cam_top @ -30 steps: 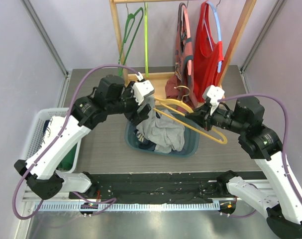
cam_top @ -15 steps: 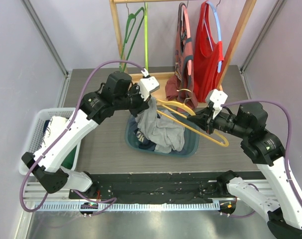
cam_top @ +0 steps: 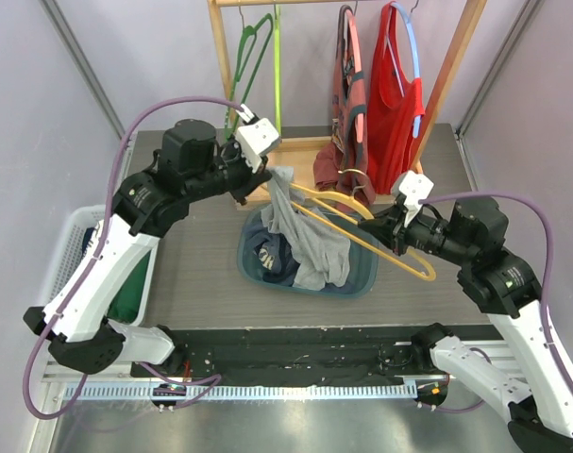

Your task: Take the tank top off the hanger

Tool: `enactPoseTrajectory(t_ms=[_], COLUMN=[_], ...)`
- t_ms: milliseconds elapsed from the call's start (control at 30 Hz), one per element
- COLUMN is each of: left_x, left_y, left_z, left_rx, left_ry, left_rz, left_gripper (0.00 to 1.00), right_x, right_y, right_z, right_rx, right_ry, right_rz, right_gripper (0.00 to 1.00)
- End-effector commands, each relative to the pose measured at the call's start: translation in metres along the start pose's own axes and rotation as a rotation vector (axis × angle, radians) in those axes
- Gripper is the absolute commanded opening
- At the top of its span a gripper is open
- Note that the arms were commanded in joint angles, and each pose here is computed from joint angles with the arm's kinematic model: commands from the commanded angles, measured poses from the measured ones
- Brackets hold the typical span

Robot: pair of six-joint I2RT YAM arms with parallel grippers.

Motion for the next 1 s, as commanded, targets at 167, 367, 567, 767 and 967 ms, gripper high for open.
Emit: enactPoseTrajectory(t_ms=[167, 367, 567, 767, 967], left_x=[0.031, 0.019, -0.005, -0.033, -0.072], left_y=[-0.026, -0.025, -0.020, 0.008, 0.036], left_z=[-0.026, -0.015, -0.031, -0.053, -0.060], left_rx=[-0.112, -0.088, -0.125, -0.136, -0.107], left_ry=[0.035, 0.023, 0.005, 0.029, 0.099], left_rz=[-0.247, -0.158, 0.042, 0.205, 0.327], left_gripper=[0.00, 0.00, 0.00, 0.00, 0.00], right_x=[0.027, 0.035, 0.012, -0.001, -0.024], right_y=[-0.054, -0.105, -0.119, -0.114, -0.114], right_z=[-0.020, -0.037, -0.038, -0.034, -0.036], right_rx=[-0.065, -0.127, -0.099, -0.072, -0.053], right_ry=[-0.017, -0.074, -0.018, 0.048, 0.083], right_rz=[-0.004, 0.132, 0.396, 0.499, 0.697], right_gripper=[0.01, 0.01, 0.01, 0.01, 0.01])
Point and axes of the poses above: each gripper's point midway between its finger pads, its own y axis out along the fingers, its own x axis along the line the jaws close on, z = x × y, the point moved 7 cm from there along -y, back along the fingers, and after that the axes turned 4 degrees about -y, right-handed, at the moved point
